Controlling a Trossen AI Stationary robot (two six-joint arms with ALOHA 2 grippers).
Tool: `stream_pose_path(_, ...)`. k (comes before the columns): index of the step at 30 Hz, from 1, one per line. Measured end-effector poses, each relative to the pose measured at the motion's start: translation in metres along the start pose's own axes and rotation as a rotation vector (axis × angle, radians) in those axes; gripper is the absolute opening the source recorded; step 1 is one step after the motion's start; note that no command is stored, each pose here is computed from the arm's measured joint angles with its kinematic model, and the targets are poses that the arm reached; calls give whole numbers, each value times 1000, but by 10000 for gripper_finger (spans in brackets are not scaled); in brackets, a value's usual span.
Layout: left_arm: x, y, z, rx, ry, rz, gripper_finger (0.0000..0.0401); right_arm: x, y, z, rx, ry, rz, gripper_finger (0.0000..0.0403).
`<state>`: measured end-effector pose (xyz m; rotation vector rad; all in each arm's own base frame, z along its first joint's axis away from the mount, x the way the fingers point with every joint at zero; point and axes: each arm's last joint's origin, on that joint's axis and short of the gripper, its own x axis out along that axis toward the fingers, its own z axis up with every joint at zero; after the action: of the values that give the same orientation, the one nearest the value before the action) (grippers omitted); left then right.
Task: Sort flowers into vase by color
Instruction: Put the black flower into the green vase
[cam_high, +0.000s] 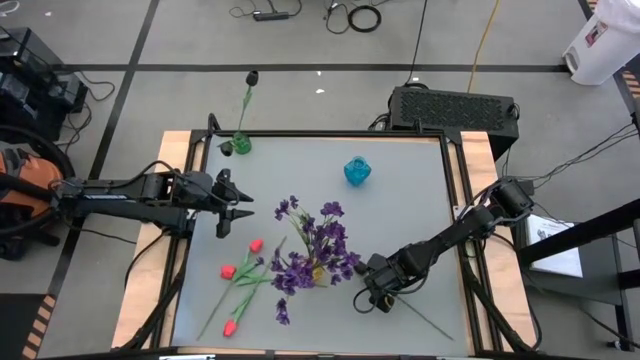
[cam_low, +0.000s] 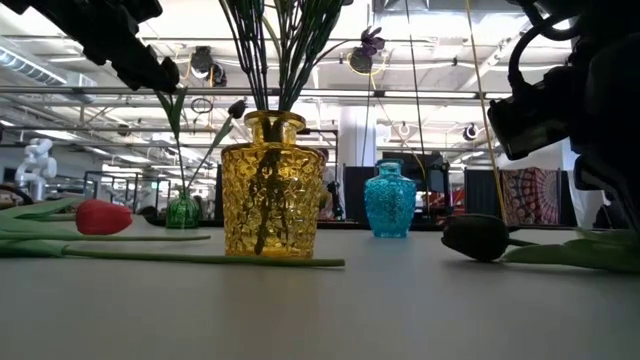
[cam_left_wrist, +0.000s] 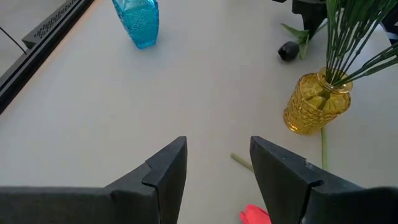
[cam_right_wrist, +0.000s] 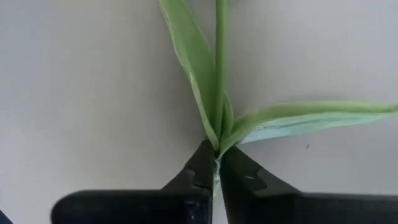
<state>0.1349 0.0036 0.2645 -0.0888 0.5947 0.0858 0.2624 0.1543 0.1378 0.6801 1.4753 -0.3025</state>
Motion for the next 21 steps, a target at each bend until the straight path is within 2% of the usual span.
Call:
stream_pose_path(12,0,1,0,0,-4,43,183,-24,0,-4,-61,-28,56,3)
stream_pose_path(21,0,1,0,0,-4,44,183,-49,-7,7,-38,-139,98,3)
